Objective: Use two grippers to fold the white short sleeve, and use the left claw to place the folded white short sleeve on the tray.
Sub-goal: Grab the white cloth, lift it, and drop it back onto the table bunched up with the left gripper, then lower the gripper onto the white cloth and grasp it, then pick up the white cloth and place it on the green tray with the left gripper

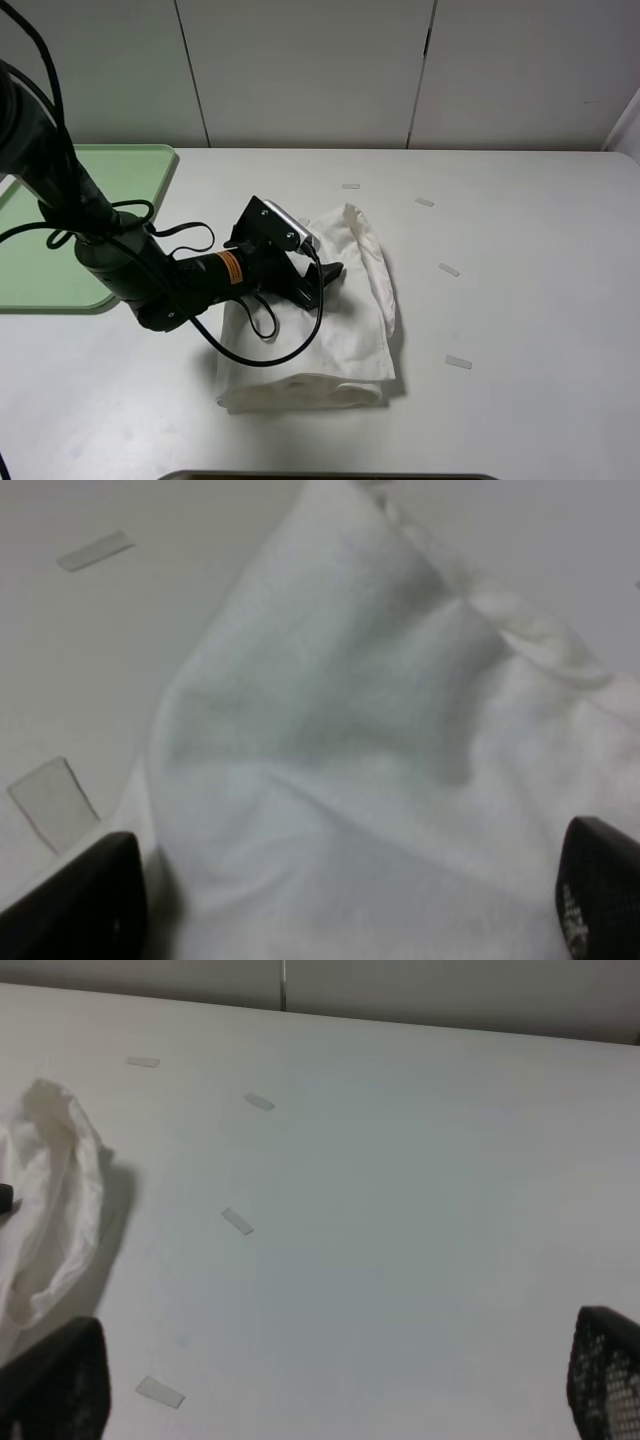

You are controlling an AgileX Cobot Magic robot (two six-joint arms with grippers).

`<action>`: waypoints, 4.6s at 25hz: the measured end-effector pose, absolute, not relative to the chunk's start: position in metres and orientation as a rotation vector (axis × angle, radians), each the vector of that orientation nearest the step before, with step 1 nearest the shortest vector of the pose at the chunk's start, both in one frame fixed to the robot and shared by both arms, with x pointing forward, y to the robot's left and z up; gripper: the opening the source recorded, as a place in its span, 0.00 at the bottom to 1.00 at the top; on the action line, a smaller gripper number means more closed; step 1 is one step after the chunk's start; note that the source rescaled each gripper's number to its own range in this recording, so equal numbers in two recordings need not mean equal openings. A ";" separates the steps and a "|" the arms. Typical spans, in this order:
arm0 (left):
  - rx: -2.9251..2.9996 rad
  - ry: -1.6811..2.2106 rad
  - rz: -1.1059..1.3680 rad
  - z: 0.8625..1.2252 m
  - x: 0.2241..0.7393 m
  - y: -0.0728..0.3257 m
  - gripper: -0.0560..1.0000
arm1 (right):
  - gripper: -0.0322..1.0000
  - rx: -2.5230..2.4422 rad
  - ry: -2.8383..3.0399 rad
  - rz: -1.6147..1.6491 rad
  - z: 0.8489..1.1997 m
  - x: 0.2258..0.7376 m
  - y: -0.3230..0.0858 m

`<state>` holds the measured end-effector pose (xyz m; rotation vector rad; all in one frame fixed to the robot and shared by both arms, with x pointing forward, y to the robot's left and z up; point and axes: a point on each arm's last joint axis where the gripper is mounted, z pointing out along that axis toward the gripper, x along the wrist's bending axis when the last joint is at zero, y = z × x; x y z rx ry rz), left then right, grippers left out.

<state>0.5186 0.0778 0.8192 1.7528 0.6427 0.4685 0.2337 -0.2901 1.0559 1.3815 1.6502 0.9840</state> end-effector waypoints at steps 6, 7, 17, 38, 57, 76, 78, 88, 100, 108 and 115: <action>1.676 0.673 0.531 0.848 0.522 0.082 0.83 | 1.00 1.382 1.650 0.984 1.056 0.234 -0.290; 1.654 0.678 0.551 0.861 0.523 0.083 0.83 | 1.00 1.382 1.650 0.984 1.056 0.234 -0.290; 1.663 0.968 0.471 0.958 0.503 0.116 0.83 | 1.00 1.382 1.650 0.984 1.056 0.234 -0.290; 1.917 1.716 0.292 0.920 0.445 0.204 0.78 | 1.00 1.382 1.650 0.984 1.056 0.234 -0.290; 1.900 1.609 -0.025 0.945 0.455 0.181 0.77 | 1.00 1.382 1.650 0.984 1.056 0.234 -0.290; 1.877 1.786 -0.144 0.876 0.465 0.190 0.77 | 1.00 1.382 1.650 0.984 1.056 0.234 -0.290; 1.881 1.757 -0.170 0.873 0.472 0.185 0.77 | 1.00 1.382 1.650 0.984 1.056 0.234 -0.290; 1.871 1.761 -0.298 0.849 0.491 0.171 0.77 | 1.00 1.382 1.650 0.984 1.056 0.234 -0.290; 2.054 1.572 -0.230 0.854 0.504 0.168 0.13 | 1.00 1.382 1.650 0.984 1.056 0.234 -0.290; 2.343 1.230 0.349 0.908 0.532 0.193 0.12 | 1.00 1.382 1.650 0.984 1.056 0.234 -0.290; 2.591 0.935 0.654 0.921 0.547 0.234 0.12 | 1.00 1.382 1.650 0.984 1.056 0.234 -0.290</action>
